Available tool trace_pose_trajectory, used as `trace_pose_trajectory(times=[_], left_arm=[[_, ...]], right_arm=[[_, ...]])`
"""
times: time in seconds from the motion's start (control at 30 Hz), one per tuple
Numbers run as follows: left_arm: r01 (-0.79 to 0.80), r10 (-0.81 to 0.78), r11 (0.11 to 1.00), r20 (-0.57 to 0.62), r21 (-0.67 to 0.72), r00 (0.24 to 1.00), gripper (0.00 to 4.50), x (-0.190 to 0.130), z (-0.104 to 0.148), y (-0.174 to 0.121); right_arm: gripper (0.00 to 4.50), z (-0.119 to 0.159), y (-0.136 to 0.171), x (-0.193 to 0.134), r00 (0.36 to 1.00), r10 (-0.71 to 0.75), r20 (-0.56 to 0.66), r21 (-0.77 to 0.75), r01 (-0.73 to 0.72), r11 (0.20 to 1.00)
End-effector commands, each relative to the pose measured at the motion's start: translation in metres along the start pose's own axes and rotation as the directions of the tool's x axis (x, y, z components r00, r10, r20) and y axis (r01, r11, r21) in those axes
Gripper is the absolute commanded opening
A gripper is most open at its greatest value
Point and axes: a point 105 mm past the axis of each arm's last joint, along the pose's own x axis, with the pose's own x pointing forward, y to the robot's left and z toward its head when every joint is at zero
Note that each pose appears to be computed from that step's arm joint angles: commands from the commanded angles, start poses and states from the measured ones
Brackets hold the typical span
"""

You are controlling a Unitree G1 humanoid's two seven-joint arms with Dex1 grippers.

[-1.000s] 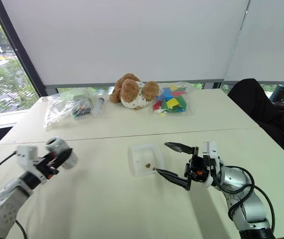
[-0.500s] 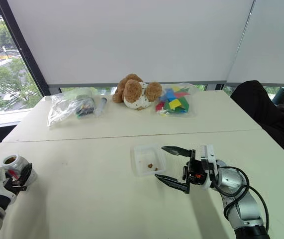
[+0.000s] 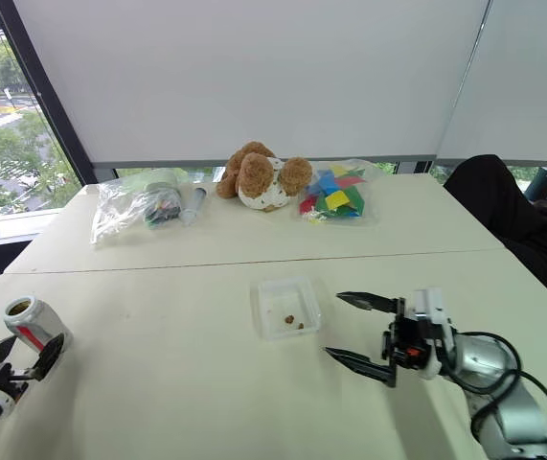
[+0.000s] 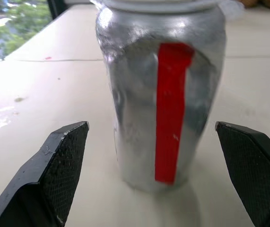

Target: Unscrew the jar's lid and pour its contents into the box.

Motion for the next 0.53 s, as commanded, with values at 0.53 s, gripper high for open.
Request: trace_pose_trajectory(times=[0.53], left_arm=[[0.651,-0.568,0.609,-0.324,0.452,0.756,4.43,-0.074,0.043,-0.055]], right_arm=[[4.5,0.024,0.01,-0.067,0.958,0.038,-0.283,-0.092,-0.067,0.993]])
